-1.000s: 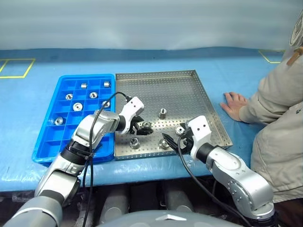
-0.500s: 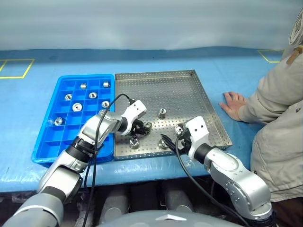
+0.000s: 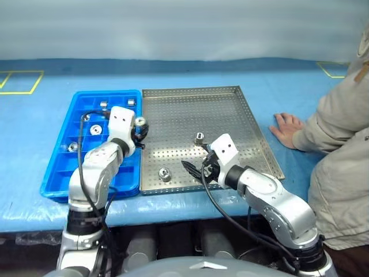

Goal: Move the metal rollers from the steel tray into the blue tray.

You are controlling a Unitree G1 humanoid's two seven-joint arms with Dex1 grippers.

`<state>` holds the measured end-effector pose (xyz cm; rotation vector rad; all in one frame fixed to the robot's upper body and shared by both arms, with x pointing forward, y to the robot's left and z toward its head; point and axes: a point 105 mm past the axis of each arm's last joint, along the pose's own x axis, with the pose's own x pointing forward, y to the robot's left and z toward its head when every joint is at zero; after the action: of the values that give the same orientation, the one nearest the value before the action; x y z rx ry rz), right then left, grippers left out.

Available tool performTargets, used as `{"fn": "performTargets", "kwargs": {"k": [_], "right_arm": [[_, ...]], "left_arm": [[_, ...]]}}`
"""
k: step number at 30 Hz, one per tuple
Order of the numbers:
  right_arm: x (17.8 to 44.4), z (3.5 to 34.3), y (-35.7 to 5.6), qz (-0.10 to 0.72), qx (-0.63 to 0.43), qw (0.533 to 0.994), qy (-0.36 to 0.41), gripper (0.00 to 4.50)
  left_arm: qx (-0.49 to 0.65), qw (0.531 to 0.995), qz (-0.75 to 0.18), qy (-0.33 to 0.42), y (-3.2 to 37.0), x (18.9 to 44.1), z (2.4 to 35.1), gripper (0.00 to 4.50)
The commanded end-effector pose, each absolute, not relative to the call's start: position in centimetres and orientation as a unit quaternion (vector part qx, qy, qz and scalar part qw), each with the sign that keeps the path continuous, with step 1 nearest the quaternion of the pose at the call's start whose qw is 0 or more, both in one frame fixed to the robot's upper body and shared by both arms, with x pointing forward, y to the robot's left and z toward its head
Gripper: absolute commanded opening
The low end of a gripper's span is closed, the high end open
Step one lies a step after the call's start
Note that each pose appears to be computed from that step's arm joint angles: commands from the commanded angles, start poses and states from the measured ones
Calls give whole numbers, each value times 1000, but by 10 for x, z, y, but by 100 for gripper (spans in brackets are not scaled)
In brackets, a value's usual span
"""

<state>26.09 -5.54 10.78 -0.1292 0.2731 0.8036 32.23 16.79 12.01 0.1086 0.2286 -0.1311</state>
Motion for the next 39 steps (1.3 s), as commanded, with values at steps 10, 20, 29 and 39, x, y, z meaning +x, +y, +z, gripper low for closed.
{"fn": "performTargets", "kwargs": {"k": [10, 20, 29, 39], "right_arm": [[257, 114, -13, 501, -82, 855, 103, 450], [255, 112, -19, 485, -73, 865, 105, 450], [259, 117, -42, 434, -70, 892, 103, 450], [253, 107, -85, 347, -74, 926, 131, 450]], "left_arm": [[113, 979, 133, 101, 219, 275, 111, 168], [110, 966, 168, 161, 229, 269, 95, 263], [72, 997, -22, 20, 172, 315, 174, 448], [136, 866, -456, 157, 94, 298, 150, 448]]}}
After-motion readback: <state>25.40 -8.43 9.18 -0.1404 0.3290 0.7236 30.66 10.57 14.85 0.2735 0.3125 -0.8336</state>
